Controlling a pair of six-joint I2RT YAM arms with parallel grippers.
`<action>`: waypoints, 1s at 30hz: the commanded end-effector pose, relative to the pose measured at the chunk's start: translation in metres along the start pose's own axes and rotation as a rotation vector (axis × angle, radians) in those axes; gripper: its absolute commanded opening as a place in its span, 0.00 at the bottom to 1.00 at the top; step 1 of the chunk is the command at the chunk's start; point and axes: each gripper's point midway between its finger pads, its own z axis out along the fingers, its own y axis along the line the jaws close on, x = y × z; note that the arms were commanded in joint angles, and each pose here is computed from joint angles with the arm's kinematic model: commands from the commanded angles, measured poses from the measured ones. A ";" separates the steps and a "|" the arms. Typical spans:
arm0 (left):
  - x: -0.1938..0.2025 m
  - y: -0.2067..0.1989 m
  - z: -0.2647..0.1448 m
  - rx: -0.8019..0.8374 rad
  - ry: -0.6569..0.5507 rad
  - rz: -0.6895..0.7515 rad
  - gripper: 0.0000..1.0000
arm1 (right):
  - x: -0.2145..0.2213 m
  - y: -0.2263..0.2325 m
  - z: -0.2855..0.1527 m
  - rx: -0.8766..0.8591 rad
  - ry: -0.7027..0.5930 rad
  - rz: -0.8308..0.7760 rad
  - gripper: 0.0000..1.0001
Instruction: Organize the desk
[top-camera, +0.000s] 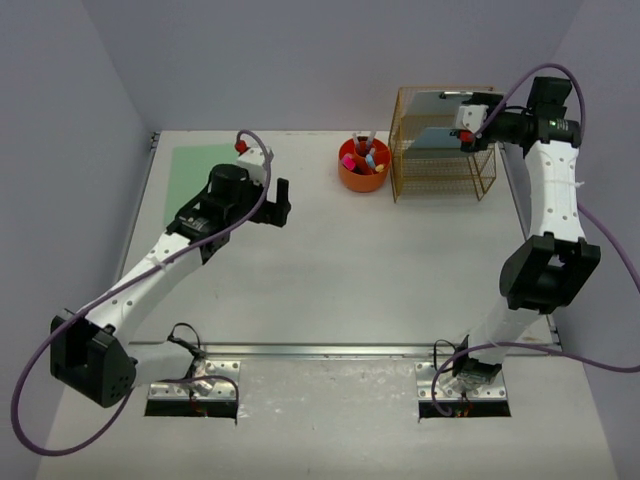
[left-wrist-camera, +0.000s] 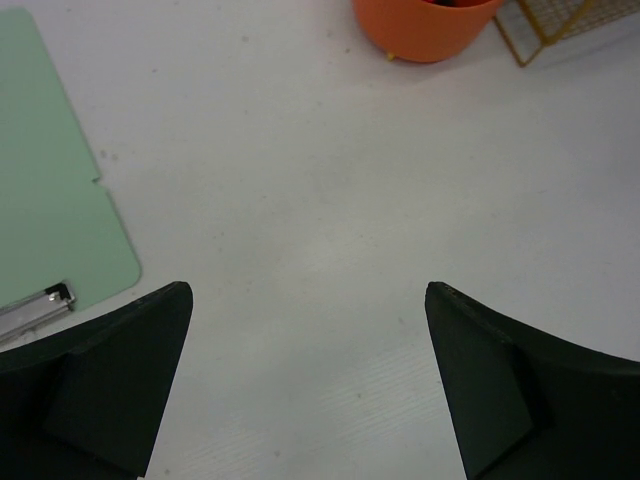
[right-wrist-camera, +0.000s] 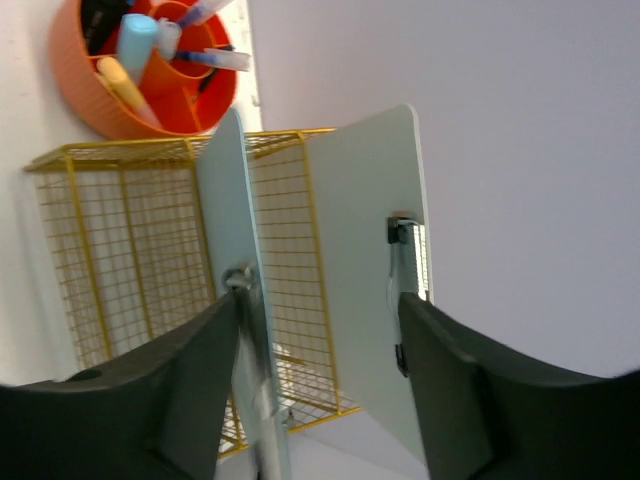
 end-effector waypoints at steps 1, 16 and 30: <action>0.000 0.049 0.000 -0.206 0.084 0.006 1.00 | -0.002 -0.044 -0.008 0.125 0.009 -0.061 0.72; 0.060 0.130 0.010 0.035 0.411 0.643 0.88 | -0.109 -0.037 -0.074 0.174 -0.048 0.014 0.95; 0.118 0.252 0.060 0.071 0.730 0.867 0.78 | -0.127 0.045 -0.069 0.083 -0.047 0.246 0.99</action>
